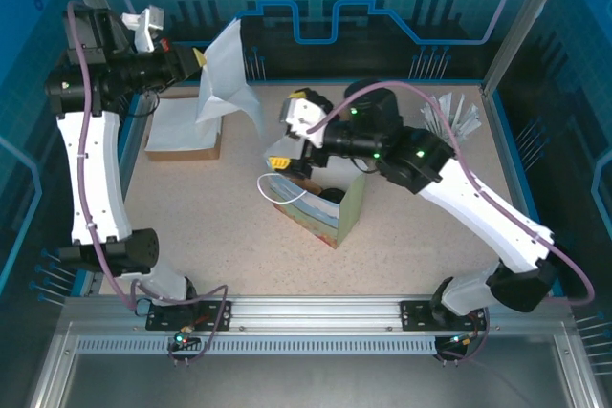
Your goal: Pack the takeout coffee
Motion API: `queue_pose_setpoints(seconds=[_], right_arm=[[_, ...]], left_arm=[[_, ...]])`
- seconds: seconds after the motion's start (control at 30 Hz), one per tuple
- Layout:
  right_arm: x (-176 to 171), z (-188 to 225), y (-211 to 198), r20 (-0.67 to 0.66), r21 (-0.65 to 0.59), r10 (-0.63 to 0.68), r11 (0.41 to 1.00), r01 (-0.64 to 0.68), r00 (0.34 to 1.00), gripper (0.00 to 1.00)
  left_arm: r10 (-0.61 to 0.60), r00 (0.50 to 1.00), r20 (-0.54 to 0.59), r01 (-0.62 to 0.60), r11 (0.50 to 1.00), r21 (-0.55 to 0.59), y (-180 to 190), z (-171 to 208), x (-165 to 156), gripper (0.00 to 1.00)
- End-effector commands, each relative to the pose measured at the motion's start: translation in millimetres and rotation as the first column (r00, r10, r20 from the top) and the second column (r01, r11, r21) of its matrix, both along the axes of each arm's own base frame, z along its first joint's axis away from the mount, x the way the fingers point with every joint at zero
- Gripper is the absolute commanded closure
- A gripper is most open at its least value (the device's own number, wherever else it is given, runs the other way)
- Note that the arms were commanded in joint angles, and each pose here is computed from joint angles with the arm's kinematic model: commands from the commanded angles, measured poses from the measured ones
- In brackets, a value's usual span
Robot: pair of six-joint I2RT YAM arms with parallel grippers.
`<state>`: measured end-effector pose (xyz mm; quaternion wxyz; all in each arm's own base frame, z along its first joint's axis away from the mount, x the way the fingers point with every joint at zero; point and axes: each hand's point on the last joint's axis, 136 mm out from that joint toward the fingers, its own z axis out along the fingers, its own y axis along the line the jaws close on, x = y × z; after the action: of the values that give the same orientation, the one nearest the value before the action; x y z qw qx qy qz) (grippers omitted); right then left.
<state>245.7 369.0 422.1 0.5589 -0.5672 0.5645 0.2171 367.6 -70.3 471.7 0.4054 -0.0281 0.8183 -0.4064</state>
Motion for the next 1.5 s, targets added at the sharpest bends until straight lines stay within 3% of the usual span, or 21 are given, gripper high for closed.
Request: queue_pose_setpoints(seconds=[0.0,0.27,0.77,1.1,1.2,1.3,1.33,1.43,1.47], right_arm=[[11.7,22.6,21.7,0.117,0.062,-0.017,0.998,0.010,0.993,0.00],[33.5,41.8,42.4,0.167,0.129,-0.042,0.991,0.020,0.985,0.00],[58.1,68.9,10.1,0.113,0.266,-0.085,0.963,0.052,0.990,0.02],[49.1,39.8,9.9,0.022,0.172,0.001,0.985,-0.004,1.000,0.47],[49.4,35.0,5.8,0.004,0.156,-0.002,0.988,0.001,1.000,0.67],[49.4,34.8,1.0,-0.013,0.156,-0.006,0.988,0.008,1.000,0.96],[50.7,33.5,-1.9,-0.018,0.152,-0.017,0.988,0.019,1.000,1.00],[49.0,37.4,-11.2,-0.016,0.157,-0.042,0.987,0.044,0.999,1.00],[47.9,39.6,-15.0,-0.018,0.162,-0.054,0.985,0.056,0.998,1.00]], left_arm=[[-0.096,0.995,0.022,0.098,0.991,-0.091,-24.5,17.7,-21.9,1.00],[-0.231,0.971,0.060,0.237,0.962,-0.137,-61.8,30.5,-58.3,1.00],[-0.449,0.892,0.046,0.449,0.875,-0.178,-116.5,22.0,-90.4,1.00],[-0.498,0.864,0.068,0.501,0.844,-0.192,-129.3,25.6,-92.7,1.00],[-0.496,0.865,0.074,0.500,0.845,-0.188,-129.3,27.5,-91.4,1.00],[-0.494,0.866,0.084,0.501,0.847,-0.179,-129.0,29.6,-91.2,1.00],[-0.492,0.866,0.091,0.500,0.848,-0.174,-128.8,30.7,-91.5,0.98],[-0.475,0.870,0.130,0.490,0.861,-0.138,-126.2,37.7,-94.5,0.86],[-0.460,0.876,0.145,0.477,0.871,-0.119,-124.2,40.5,-95.6,0.74]])
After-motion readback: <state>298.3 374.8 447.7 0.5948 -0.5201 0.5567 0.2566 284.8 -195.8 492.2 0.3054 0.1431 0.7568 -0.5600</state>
